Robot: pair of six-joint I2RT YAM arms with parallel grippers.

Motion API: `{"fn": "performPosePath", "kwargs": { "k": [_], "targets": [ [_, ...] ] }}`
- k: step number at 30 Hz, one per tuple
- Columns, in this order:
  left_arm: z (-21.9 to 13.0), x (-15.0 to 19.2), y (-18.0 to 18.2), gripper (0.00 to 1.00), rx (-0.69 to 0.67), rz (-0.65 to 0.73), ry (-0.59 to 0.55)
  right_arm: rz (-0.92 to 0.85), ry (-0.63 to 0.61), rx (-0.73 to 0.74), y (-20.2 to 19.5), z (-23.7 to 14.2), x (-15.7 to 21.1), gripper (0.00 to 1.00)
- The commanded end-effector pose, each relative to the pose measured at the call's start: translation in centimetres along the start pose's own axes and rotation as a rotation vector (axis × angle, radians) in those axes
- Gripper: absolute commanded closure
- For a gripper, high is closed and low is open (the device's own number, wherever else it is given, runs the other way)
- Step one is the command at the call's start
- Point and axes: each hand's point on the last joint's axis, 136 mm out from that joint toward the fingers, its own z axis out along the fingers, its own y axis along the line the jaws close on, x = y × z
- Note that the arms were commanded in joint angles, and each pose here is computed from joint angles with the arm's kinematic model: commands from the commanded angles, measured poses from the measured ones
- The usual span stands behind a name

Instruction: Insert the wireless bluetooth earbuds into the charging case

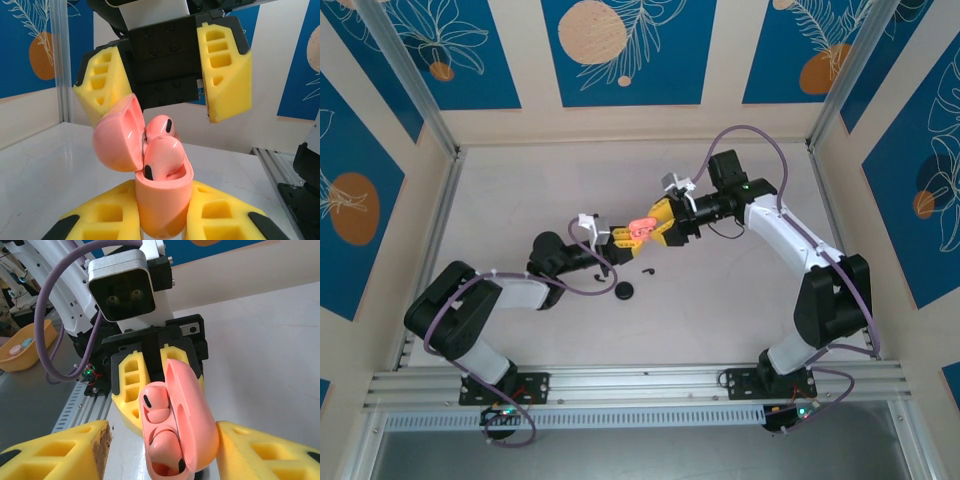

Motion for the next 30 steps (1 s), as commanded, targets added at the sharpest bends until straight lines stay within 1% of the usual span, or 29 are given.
{"fn": "performPosePath", "kwargs": {
  "k": [1,9,12,16,18,20,21,24,26,28,30],
  "targets": [
    [0.0,-2.0,1.1,0.87,-0.051,0.012,-0.066,-0.006,-0.051,-0.079,2.8,-0.5,-1.4,0.46],
    [-0.1,-1.2,2.7,0.87,-0.101,-0.07,-0.051,-0.001,-0.089,-0.019,3.5,-2.5,-0.8,0.57],
    [-0.4,-0.5,4.0,0.87,-0.166,-0.13,-0.037,0.058,-0.066,0.036,2.2,-2.5,-0.1,0.59],
    [-1.8,1.3,6.8,0.89,-0.311,-0.278,-0.03,0.302,0.009,0.209,-1.4,-2.0,2.6,0.54],
    [-3.0,2.9,8.3,0.89,-0.402,-0.379,-0.013,0.447,0.044,0.284,-2.6,-1.8,3.8,0.49],
    [-4.6,4.6,9.9,0.9,-0.509,-0.5,0.002,0.606,0.086,0.367,-3.5,-1.6,5.3,0.48],
    [-5.3,5.3,10.3,0.9,-0.54,-0.545,0.013,0.673,0.102,0.395,-3.6,-1.4,5.9,0.47],
    [-7.6,8.2,11.8,0.9,-0.66,-0.738,0.066,0.918,0.17,0.514,-4.2,-0.7,8.5,0.44],
    [-8.9,9.7,12.2,0.9,-0.706,-0.84,0.101,1.091,0.244,0.6,-4.0,0.0,10.6,0.43],
    [-10.3,11.0,12.4,0.9,-0.769,-0.93,0.137,1.205,0.31,0.629,-3.2,1.2,11.8,0.42],
    [-11.4,12.2,12.4,0.9,-0.823,-1.002,0.186,1.271,0.373,0.664,-2.4,2.5,12.8,0.42]
  ]
}}
